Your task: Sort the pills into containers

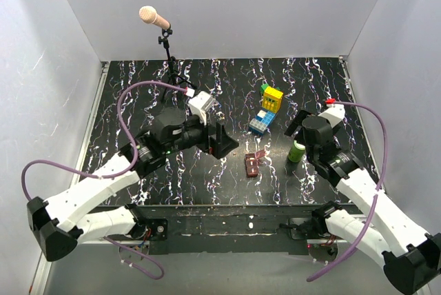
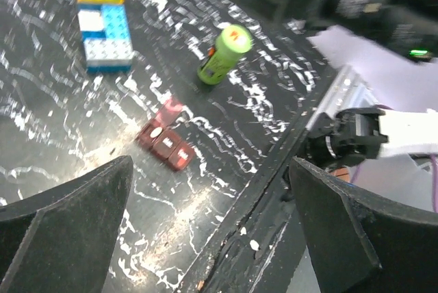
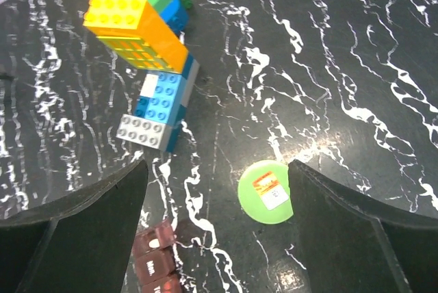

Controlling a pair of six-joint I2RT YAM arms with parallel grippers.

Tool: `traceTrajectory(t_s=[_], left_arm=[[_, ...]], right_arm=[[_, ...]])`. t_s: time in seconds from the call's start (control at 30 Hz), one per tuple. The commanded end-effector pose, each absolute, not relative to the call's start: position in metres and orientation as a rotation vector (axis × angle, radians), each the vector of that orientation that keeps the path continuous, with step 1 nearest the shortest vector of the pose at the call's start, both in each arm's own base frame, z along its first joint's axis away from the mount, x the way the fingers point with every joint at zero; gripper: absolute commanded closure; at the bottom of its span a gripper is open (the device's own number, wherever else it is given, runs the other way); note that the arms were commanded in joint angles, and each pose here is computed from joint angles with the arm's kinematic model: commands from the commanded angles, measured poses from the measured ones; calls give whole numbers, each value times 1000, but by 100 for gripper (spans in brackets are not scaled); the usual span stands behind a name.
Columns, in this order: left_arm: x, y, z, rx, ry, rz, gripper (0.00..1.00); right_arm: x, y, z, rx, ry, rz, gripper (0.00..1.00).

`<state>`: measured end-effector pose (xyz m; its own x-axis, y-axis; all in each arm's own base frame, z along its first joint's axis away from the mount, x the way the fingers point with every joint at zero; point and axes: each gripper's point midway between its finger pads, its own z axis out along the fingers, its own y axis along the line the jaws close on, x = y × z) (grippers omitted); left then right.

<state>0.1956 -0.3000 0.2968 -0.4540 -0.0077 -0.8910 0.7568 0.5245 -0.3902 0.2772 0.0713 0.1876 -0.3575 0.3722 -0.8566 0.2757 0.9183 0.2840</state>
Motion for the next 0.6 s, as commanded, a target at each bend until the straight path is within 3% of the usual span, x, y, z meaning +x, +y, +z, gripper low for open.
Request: traceTrajectory(t_s=[0.0,0.33,0.43,0.57], left_arm=[[222,-289,261,437,2032,-873,2],[237,-292,190,267,2299,-826,2],[241,-292,174,205,2358,-861,2],[241,-294,155,134,2405,-945,2]], right_arm=[[270,88,220,380,1957,242,10],[255,124,242,184,1993,460,9],[249,143,242,108,2038,556,16],[242,160,237,59,2081,645,15]])
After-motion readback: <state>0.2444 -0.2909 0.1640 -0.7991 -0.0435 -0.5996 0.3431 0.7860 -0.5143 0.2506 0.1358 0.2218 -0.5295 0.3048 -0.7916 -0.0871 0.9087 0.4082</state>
